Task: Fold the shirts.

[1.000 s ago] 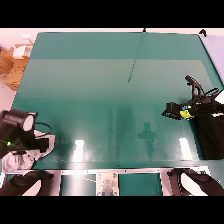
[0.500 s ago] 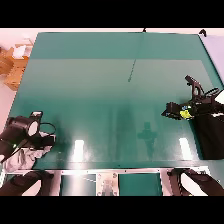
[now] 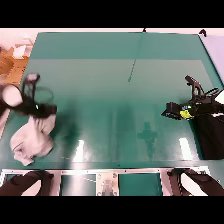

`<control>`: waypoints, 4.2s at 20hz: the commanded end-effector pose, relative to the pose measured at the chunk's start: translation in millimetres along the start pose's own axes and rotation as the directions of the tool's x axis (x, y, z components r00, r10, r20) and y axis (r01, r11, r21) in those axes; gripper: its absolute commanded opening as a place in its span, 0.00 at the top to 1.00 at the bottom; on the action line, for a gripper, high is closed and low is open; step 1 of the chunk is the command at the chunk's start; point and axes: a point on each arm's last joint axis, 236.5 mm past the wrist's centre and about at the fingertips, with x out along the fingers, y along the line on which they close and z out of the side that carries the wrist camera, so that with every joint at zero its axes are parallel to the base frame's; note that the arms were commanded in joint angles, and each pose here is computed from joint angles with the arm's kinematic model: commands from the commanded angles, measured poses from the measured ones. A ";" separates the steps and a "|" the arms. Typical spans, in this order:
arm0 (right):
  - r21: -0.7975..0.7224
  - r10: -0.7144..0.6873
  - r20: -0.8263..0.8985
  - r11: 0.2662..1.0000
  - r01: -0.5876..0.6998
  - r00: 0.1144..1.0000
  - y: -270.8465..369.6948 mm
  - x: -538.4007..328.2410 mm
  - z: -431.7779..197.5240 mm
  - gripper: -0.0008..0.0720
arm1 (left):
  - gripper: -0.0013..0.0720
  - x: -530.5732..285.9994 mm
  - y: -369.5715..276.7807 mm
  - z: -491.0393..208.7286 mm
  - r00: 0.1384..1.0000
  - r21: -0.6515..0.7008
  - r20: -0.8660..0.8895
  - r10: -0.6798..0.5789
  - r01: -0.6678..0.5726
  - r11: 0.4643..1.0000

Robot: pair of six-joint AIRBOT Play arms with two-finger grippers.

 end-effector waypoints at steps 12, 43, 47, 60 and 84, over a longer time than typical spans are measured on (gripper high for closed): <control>0.000 0.000 0.000 1.000 0.000 1.000 0.1 0.0 -0.1 0.97 | 0.95 27.9 -294.7 26.2 0.770 0.258 -0.118 -0.627 0.633 0.730; -0.287 0.240 -0.233 0.909 -0.303 0.942 212.5 198.3 -22.7 0.67 | 0.17 185.0 -86.7 17.9 0.873 -0.286 -0.166 -0.458 0.402 0.870; -0.310 0.195 -0.287 0.907 -0.283 0.938 197.3 192.7 -31.0 0.97 | 0.96 188.5 -76.1 27.7 0.898 -0.248 -0.134 -0.420 0.380 0.891; -0.093 0.064 0.040 0.994 -0.060 0.997 19.6 11.9 99.6 0.97 | 0.96 104.9 26.7 84.2 0.951 -0.154 -0.184 -0.246 0.220 0.963; -0.392 0.279 0.726 0.919 0.046 0.629 136.3 -314.8 193.2 0.97 | 0.96 -209.3 -45.7 146.2 0.848 0.287 0.423 -0.318 0.208 0.935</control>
